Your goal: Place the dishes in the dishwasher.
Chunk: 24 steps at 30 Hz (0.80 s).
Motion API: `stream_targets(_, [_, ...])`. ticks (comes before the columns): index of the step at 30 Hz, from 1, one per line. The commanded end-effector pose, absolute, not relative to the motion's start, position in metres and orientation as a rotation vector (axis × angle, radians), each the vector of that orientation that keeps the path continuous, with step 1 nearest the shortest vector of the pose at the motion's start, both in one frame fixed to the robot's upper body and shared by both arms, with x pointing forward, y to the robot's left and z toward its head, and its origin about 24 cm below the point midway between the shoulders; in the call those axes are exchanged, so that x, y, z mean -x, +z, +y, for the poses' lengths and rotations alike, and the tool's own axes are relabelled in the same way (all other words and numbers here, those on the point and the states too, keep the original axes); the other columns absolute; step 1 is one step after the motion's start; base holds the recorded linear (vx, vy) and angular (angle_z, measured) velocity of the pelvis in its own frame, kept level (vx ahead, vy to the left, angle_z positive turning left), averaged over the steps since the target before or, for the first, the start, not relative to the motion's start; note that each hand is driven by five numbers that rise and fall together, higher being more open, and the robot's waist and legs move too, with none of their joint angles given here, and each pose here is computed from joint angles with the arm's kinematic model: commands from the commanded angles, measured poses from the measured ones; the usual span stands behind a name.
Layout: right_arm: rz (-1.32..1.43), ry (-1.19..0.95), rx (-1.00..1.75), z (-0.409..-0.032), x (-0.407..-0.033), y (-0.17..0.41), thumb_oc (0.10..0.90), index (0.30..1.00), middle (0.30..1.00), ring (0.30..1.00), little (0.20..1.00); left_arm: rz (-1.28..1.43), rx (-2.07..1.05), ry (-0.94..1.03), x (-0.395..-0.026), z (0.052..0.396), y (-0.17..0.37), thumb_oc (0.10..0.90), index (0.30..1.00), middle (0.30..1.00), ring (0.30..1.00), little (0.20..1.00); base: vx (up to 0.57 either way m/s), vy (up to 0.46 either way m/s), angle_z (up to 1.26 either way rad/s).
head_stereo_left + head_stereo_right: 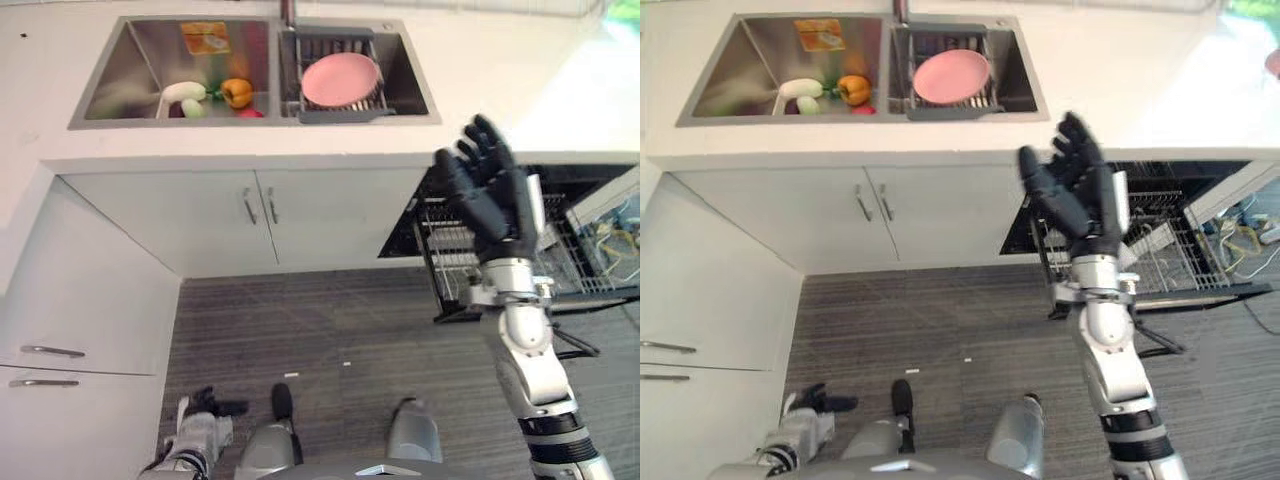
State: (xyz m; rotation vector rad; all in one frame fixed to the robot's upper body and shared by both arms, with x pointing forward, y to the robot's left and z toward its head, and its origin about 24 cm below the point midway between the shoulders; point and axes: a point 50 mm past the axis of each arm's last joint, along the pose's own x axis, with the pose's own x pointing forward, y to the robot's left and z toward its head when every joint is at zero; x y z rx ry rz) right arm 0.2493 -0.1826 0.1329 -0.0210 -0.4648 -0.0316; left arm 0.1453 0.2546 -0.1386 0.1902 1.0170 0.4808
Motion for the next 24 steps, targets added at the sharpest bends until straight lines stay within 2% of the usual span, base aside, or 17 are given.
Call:
stream_targets(1, [-0.793, -0.089, 0.08, -0.202, -0.239, 0.194, 0.8, 0.9, 0.9, 0.9, 0.9, 1.027, -0.269, 0.455, -0.136, 0.269, -0.137, 0.8, 0.9, 0.9, 0.9, 0.9, 0.36, 0.151, 0.17])
stream_targets(6, [-0.775, -0.132, 0.057, -0.211, -0.236, 0.189, 0.8, 0.9, 0.9, 0.9, 0.9, 1.059, -0.276, 0.461, -0.127, 0.272, -0.139, 0.8, 0.9, 0.9, 0.9, 0.9, 0.35, -0.06, 0.04])
stream_targets(10, [-0.757, -0.178, 0.081, -0.218, -0.231, 0.184, 0.8, 0.9, 0.9, 0.9, 0.9, 1.062, -0.273, 0.429, -0.129, 0.263, -0.142, 0.8, 0.9, 0.9, 0.9, 0.9, 0.33, -0.114, 0.28])
stream_targets(17, [-0.809, -0.157, 0.146, -0.216, -0.234, 0.198, 0.8, 0.9, 0.9, 0.9, 0.9, 1.128, -0.205, 0.423, -0.11, 0.239, -0.155, 0.8, 0.9, 0.9, 0.9, 0.9, 0.27, -0.221, 0.14])
stream_targets(24, [-0.814, -0.186, 0.185, -0.225, -0.232, 0.204, 0.8, 0.9, 0.9, 0.9, 0.9, 1.108, -0.163, 0.403, -0.118, 0.221, -0.156, 0.8, 0.9, 0.9, 0.9, 0.9, 0.22, -0.189, 0.03])
